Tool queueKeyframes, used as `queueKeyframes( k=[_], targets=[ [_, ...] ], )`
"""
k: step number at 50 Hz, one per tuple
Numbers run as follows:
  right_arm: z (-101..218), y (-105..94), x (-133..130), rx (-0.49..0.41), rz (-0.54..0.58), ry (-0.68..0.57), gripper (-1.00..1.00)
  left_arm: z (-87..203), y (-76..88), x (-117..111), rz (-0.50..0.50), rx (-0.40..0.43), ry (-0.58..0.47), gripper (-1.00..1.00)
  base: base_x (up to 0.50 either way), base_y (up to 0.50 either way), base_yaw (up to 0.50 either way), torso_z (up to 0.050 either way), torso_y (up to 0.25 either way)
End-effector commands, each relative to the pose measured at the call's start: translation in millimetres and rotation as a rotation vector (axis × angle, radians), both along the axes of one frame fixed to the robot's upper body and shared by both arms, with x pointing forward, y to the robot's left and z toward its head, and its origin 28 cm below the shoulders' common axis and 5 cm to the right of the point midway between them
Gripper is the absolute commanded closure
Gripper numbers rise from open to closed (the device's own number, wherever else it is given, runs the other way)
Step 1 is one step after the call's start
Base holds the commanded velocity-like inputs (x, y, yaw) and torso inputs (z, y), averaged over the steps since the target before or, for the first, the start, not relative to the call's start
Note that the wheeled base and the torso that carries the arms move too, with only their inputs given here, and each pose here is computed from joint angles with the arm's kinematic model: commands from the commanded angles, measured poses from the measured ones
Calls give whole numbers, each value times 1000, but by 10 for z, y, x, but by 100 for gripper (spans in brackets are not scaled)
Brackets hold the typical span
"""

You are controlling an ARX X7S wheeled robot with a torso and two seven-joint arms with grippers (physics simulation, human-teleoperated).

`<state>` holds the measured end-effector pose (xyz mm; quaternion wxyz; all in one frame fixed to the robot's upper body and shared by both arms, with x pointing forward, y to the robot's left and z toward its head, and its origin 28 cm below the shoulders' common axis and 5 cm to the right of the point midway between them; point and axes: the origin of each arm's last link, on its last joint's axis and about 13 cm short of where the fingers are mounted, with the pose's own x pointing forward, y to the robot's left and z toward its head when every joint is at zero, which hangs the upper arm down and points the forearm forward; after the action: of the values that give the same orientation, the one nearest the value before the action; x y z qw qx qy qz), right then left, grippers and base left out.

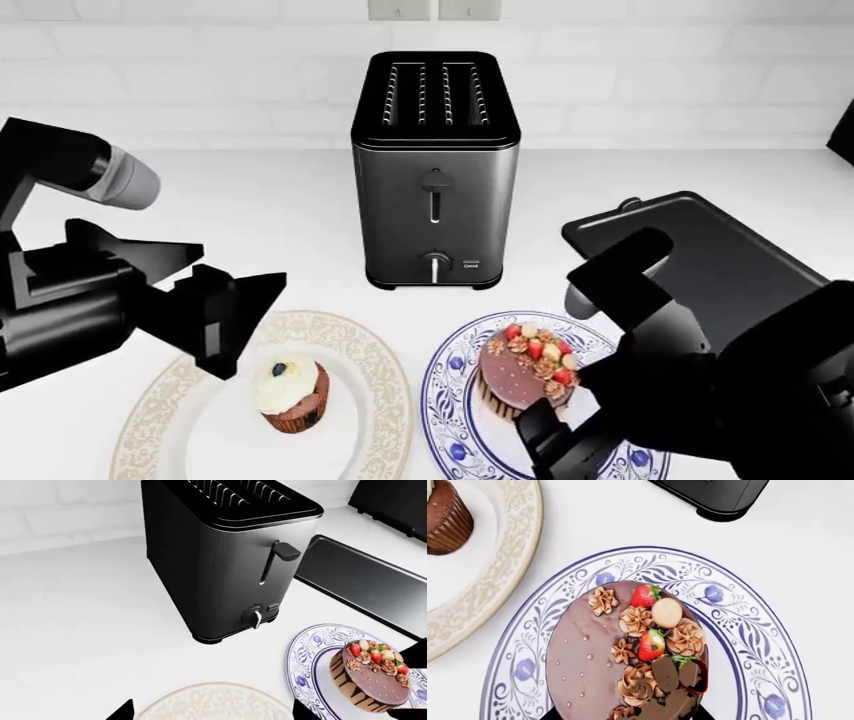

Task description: Move the dessert items from the plate to the tray.

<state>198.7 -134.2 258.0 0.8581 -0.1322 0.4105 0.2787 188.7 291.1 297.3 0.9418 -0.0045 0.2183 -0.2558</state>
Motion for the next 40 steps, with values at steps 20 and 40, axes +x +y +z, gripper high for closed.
queueKeyframes(
  k=[20,40],
  targets=[
    [175,-68,-64,-8,-44,-36,100,-177,65,-471,-109,92,199,-100,0,0,0,0,0],
    [174,-61,-69,-16,-46,-48,100,-239,71,-533,-114,115,245,-100,0,0,0,0,1]
  ],
)
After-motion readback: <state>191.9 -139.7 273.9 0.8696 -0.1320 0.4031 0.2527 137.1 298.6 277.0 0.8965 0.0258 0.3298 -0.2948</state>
